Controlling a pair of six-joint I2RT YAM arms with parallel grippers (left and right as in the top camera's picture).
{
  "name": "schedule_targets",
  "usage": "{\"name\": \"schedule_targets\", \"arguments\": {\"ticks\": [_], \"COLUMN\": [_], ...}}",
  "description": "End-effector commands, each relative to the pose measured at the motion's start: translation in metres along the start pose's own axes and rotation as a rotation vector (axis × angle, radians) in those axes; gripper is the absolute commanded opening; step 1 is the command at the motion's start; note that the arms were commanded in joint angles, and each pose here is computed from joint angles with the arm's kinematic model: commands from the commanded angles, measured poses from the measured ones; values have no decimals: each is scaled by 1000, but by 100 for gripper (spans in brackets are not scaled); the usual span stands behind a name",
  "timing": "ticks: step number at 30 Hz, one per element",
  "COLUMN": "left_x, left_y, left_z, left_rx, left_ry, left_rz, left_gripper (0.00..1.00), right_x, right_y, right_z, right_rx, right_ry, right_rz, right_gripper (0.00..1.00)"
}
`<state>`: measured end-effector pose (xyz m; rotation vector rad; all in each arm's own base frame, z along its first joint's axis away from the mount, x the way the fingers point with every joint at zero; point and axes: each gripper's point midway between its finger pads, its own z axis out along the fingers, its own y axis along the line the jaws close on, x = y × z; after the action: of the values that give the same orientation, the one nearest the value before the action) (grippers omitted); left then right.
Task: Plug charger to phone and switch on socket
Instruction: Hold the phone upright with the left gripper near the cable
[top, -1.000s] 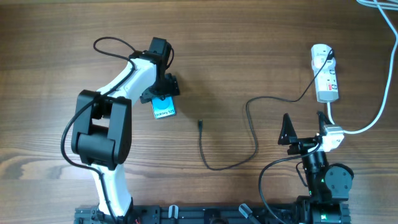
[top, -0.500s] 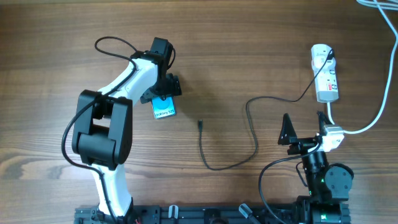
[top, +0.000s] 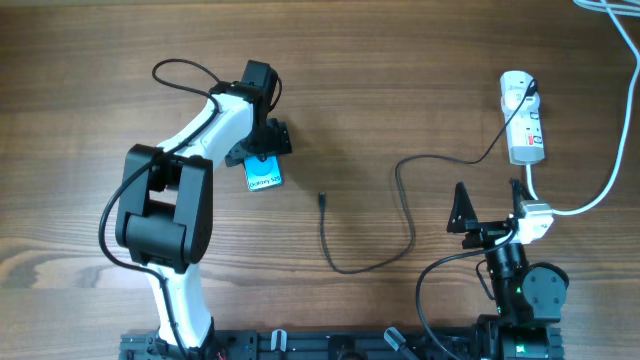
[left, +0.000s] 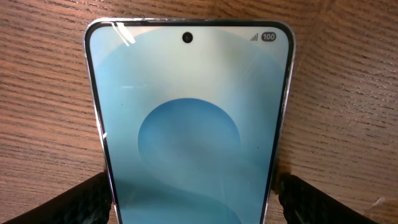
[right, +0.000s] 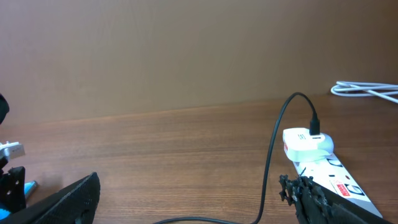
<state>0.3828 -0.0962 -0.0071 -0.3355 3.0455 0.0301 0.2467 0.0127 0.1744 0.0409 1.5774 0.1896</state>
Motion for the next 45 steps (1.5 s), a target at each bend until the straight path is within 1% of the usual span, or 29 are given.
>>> {"name": "schedule_targets", "arguments": {"ticks": [1,10,19,21,33,35,39,45], "left_x": [47,45,44,44,44,44,36,20], "left_y": [27,29,28,28,29,30,27,21], "left_z": [50,50,50,50,49,46,33,-7], "left_rx": [-111,-126,-122,-122,-125,-128,-118,-94], "left_ry": [185,173,167,167,170,174,154,108], "left_rz": [27,29,29,29,29,27,25,21], "left_gripper": [89,91,83,79,77,74,73,73], "right_x": [-2,-2,-2,-2,-2,-2,-2,-2], "right_y": [4,4,4,4,4,4,4,4], "right_z": [-1,-1,-1,-1,-1,-1,-1,-1], "right_rx": [-18,-18,-18,-18,-18,-18,-18,-18], "right_ry": [-10,-10,-10,-10,-10,-10,-9,-10], "right_rz": [11,11,11,11,11,11,11,11], "right_gripper": [100,100,100,100,100,100,100,100]}}
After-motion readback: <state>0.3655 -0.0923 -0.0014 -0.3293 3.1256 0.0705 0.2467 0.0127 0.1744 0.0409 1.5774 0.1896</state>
